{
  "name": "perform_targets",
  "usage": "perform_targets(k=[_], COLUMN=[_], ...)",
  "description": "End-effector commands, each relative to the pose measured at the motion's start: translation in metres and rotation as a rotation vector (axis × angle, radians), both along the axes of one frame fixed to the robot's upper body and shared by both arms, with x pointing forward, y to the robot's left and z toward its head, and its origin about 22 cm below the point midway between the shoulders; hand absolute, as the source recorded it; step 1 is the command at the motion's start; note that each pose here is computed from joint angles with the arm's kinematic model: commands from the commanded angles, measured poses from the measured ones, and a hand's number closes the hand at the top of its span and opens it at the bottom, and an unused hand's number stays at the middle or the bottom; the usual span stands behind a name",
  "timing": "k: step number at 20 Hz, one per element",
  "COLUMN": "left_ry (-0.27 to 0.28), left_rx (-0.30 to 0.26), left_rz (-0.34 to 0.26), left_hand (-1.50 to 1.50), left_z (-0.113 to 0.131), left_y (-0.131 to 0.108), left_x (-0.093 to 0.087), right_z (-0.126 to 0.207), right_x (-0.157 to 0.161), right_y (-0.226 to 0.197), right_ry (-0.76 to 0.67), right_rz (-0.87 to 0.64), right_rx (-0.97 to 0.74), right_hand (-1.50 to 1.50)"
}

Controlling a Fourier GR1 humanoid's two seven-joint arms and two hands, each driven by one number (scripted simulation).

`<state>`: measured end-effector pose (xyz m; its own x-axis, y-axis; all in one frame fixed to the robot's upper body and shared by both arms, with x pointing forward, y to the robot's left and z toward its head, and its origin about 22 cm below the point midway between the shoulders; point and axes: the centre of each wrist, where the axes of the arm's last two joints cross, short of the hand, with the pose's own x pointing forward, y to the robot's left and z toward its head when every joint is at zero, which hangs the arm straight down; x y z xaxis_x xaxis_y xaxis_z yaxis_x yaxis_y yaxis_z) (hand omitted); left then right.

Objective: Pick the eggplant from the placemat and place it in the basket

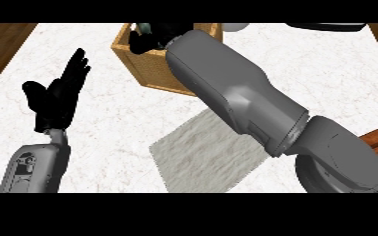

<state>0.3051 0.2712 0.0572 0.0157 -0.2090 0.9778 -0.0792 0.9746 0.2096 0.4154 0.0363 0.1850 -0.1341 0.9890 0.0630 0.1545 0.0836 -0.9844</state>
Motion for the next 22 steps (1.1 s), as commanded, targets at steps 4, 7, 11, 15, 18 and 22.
perform_targets(k=[4,7,11,15,18,22], left_ry=[-0.001,0.015,-0.002,-0.003,-0.008,0.006], left_rx=[-0.012,-0.015,-0.010,0.002,-0.010,-0.002], left_rz=[0.000,-0.018,-0.025,-0.003,-0.013,-0.019], left_hand=[0.00,0.00,0.00,0.00,0.00,0.00], left_z=[-0.007,-0.010,0.003,0.001,-0.005,-0.001], left_y=[-0.013,-0.004,-0.017,-0.010,-0.023,-0.009], left_x=[0.001,0.003,0.008,0.010,0.008,0.010], right_z=[-0.026,-0.027,-0.033,-0.037,-0.051,-0.052], right_x=[0.003,0.003,0.006,0.006,0.008,0.004], right_y=[-0.011,-0.011,-0.018,-0.020,-0.029,-0.024], right_ry=[0.025,0.017,0.049,0.120,0.128,0.157], right_rz=[-0.025,-0.062,-0.057,-0.035,-0.047,-0.065], right_rx=[-0.075,-0.091,-0.118,-0.103,-0.098,-0.091], right_hand=[1.50,1.50,1.50,1.50,1.50,1.50])
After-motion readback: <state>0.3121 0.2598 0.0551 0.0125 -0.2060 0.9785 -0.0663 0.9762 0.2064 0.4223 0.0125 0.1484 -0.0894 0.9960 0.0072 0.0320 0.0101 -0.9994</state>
